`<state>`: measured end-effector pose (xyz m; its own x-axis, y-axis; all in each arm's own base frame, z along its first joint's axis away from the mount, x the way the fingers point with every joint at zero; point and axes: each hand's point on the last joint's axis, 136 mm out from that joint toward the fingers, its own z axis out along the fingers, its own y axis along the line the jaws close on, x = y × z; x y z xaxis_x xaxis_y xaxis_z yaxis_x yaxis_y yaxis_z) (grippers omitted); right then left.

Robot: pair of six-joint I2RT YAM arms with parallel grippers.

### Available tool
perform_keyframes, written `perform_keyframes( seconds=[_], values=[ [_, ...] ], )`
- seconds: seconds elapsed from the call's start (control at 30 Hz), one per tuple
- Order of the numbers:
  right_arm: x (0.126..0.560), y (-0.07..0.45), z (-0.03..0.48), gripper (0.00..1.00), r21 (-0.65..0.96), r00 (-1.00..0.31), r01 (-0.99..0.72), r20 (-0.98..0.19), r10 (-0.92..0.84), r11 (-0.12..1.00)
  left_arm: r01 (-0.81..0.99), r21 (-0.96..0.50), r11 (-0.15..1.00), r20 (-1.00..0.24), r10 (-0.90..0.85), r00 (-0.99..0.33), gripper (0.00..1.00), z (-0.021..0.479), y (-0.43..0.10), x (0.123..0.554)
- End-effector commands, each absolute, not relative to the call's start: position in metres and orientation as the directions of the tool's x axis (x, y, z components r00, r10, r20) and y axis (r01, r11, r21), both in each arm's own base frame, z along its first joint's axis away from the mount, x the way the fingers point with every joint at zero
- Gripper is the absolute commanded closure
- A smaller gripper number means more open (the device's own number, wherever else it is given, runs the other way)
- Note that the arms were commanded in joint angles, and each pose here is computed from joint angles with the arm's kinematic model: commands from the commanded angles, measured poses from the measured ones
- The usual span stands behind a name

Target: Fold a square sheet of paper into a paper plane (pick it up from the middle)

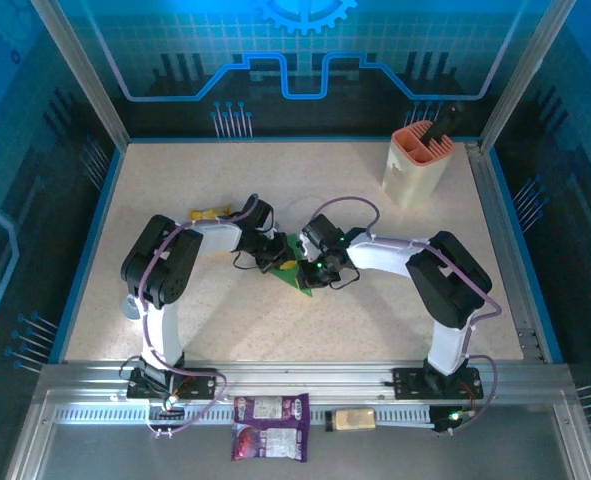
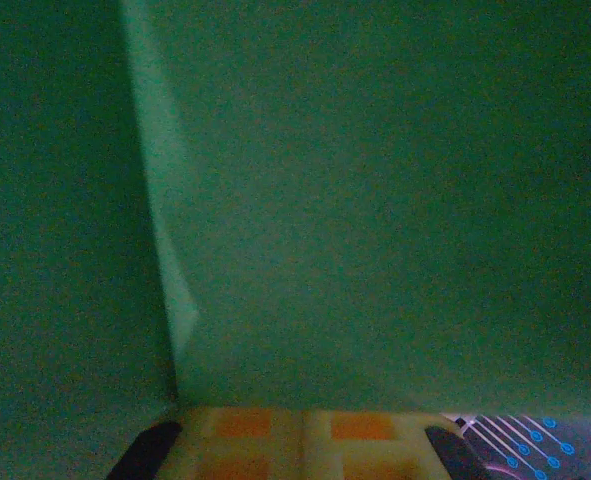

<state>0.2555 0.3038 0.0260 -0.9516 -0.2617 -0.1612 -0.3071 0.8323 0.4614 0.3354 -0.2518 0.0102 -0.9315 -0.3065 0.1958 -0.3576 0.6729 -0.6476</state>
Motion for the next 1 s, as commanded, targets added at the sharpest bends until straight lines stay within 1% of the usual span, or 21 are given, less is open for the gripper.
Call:
perform_keyframes(
  seconds=[0.0, 0.23, 0.7, 0.97],
  values=[
    [0.248, 0.298, 0.017, 0.90, 0.438, -0.956, -0.292, -0.128, -0.263, 0.850, -0.514, -0.308, 0.801, 0.281, -0.439, -0.853, 0.97, -0.066, -0.196, 0.286],
    [0.244, 0.284, 0.006, 0.90, 0.397, -0.962, -0.272, -0.095, -0.255, 0.877, -0.506, -0.298, 0.810, 0.280, -0.432, -0.857, 0.97, -0.066, -0.195, 0.285],
    [0.240, 0.272, -0.002, 0.90, 0.378, -0.968, -0.250, -0.066, -0.243, 0.891, -0.497, -0.284, 0.820, 0.282, -0.425, -0.860, 0.97, -0.069, -0.193, 0.282],
    [0.221, 0.257, -0.014, 0.91, 0.373, -0.968, -0.233, -0.005, -0.249, 0.898, -0.498, -0.275, 0.823, 0.283, -0.425, -0.860, 0.97, -0.071, -0.191, 0.281]
  ],
)
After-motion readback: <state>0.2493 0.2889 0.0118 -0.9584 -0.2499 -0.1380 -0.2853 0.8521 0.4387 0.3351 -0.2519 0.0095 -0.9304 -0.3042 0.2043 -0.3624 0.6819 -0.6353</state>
